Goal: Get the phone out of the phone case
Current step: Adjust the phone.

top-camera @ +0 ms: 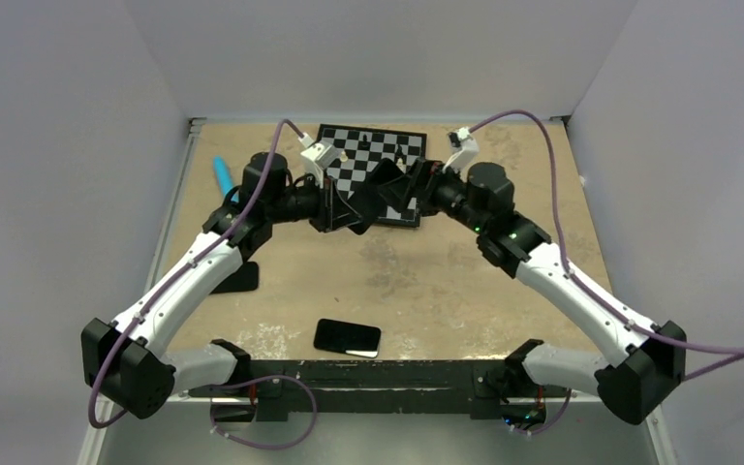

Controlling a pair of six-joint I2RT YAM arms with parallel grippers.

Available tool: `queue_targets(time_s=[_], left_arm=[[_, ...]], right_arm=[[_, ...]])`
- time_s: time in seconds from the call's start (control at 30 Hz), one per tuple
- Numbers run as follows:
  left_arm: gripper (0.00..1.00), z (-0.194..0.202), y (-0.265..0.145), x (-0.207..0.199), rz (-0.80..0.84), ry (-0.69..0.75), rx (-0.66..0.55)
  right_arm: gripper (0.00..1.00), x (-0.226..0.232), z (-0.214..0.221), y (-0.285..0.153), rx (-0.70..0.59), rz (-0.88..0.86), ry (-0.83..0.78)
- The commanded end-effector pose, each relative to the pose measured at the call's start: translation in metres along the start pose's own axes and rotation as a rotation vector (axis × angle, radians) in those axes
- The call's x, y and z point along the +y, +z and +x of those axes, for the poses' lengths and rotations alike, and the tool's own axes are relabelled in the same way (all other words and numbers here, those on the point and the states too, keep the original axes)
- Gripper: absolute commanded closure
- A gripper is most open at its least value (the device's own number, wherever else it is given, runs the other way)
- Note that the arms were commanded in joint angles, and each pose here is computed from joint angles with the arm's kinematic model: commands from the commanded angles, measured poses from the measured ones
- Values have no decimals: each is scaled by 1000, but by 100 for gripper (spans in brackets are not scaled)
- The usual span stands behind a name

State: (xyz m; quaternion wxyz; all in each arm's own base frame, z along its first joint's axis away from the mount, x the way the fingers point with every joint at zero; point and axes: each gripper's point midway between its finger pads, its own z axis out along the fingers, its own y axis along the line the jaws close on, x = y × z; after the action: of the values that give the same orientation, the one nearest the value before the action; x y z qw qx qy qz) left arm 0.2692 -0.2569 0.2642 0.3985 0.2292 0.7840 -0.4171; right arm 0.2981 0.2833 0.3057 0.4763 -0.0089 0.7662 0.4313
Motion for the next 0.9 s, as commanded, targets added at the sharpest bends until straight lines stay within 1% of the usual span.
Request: queue_targets(time_s=[0.0, 0.07, 0.2, 0.27, 0.37, 0.5, 0.63, 0.7, 0.87], left_arm=[[100, -37, -13, -52, 250, 62, -107], [100, -37, -12, -59, 304, 62, -98], [100, -35, -11, -64, 352, 57, -85], [100, -37, -11, -66, 373, 70, -93], [100, -37, -10, -66, 377, 70, -94], [100, -39, -11, -70, 402, 65, -100], [100, -39, -13, -75, 437, 64, -100], [100, -39, -13, -76, 447, 63, -100], [100, -40, -15, -84, 499, 55, -100]], right_arm=[[3, -26, -9, -32, 67, -95, -229], [5, -27, -14, -43, 69, -158, -263], [9, -23, -19, -49, 105, -215, -308], [11, -14, -17, -51, 131, -282, -313], [14, -6, -16, -51, 130, -334, -291], [17, 11, -16, -52, 96, -451, -237], [20, 25, -26, -60, 19, -528, -201], [25, 26, -34, -61, -10, -527, -177], [36, 33, -40, -62, -9, -622, -136]])
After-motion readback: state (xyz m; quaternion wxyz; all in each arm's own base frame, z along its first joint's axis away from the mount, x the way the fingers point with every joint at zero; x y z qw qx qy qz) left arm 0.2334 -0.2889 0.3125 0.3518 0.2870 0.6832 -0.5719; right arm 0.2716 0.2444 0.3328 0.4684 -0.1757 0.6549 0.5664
